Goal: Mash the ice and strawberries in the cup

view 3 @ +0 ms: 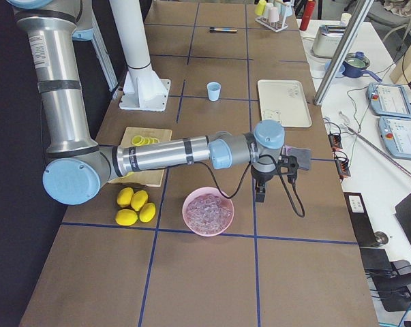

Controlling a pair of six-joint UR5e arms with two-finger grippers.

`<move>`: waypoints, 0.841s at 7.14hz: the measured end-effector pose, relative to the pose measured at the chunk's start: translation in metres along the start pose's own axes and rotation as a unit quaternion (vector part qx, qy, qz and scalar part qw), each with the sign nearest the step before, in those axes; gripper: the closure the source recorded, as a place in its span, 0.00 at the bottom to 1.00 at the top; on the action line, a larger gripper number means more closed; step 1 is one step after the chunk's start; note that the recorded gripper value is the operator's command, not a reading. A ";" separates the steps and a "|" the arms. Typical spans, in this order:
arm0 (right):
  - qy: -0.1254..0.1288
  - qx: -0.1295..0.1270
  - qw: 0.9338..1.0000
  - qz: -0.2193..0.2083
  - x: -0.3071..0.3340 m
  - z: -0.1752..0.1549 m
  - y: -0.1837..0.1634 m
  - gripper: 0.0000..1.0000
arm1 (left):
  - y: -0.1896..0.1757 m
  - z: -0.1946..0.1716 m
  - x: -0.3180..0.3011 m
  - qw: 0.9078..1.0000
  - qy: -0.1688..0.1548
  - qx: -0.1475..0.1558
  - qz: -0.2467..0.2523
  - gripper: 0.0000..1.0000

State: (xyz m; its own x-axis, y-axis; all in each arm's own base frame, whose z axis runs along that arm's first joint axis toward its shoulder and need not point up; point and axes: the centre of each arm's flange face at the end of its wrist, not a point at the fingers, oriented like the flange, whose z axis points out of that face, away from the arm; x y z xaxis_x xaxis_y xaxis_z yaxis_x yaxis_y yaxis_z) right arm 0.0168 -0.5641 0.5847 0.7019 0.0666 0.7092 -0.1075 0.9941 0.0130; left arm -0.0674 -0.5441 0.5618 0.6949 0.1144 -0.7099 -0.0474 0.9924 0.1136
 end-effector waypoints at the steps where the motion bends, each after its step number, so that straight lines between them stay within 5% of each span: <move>1: 0.000 -0.009 1.000 -0.022 0.039 0.006 0.001 0.00 | 0.004 0.002 -0.008 1.000 0.001 -0.009 -0.009 0.00; 6: -0.018 0.001 0.999 -0.049 0.060 -0.017 0.005 0.00 | 0.020 0.017 -0.022 1.000 0.004 -0.019 -0.018 0.00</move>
State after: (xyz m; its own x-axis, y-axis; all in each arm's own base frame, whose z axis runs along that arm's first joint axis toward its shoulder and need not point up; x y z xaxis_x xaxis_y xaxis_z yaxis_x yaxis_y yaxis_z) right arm 0.0705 -0.5539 0.6151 0.6831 -0.0333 0.7295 -0.0415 0.9956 0.0843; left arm -0.0711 -0.5271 0.5913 0.6903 0.0792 -0.7192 -0.0496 0.9968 0.0622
